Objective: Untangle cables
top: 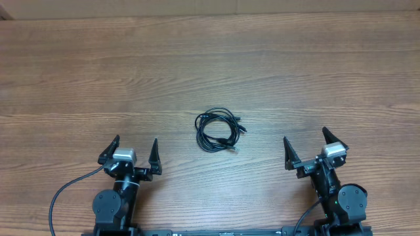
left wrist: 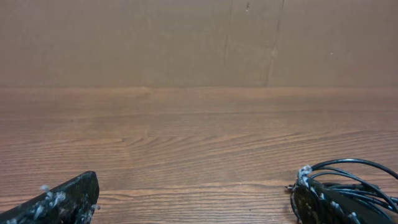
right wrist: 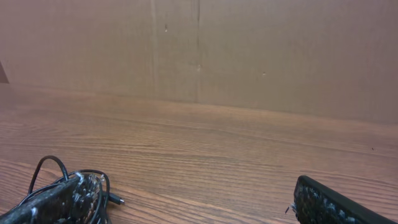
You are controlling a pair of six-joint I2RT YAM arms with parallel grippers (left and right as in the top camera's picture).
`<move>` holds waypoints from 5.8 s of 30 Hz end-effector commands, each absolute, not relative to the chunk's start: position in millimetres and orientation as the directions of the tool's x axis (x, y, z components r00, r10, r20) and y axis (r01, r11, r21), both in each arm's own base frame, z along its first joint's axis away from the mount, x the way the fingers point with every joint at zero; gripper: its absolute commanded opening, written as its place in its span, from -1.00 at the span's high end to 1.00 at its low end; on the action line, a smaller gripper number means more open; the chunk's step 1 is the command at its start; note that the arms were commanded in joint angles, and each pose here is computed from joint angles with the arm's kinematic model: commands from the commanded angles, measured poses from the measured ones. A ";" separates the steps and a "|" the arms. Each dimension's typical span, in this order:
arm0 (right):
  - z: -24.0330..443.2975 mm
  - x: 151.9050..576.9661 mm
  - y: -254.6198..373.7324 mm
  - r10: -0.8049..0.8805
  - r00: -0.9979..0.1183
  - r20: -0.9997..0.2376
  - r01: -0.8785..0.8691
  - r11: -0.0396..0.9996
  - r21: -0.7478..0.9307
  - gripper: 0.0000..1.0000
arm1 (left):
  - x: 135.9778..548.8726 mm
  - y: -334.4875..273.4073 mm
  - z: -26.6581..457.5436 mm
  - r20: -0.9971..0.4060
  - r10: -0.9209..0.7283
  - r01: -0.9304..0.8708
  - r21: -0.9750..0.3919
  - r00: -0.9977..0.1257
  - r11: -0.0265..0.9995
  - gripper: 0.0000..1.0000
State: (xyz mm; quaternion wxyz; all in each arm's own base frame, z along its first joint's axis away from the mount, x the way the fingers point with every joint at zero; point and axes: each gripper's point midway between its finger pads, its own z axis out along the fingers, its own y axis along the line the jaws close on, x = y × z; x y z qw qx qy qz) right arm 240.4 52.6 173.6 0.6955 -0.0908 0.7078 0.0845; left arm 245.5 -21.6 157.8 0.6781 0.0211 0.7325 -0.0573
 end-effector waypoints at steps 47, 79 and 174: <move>171.7 240.4 53.4 -0.012 -0.014 -1.000 -0.248 0.969 -0.008 -1.00 | 244.9 -22.4 158.0 -0.993 -0.088 0.114 -0.097 -0.081 0.989 -0.99; 185.1 255.2 36.2 0.069 -0.463 -0.884 -0.078 0.990 0.118 -1.00 | 275.8 -18.1 175.7 -0.771 -0.081 0.018 -0.119 -0.632 0.993 -1.00; 178.4 331.0 135.1 0.038 -0.727 -0.685 -0.381 0.808 0.449 -1.00 | 339.1 -291.5 231.2 -0.535 0.101 0.433 -0.543 -0.839 0.719 0.92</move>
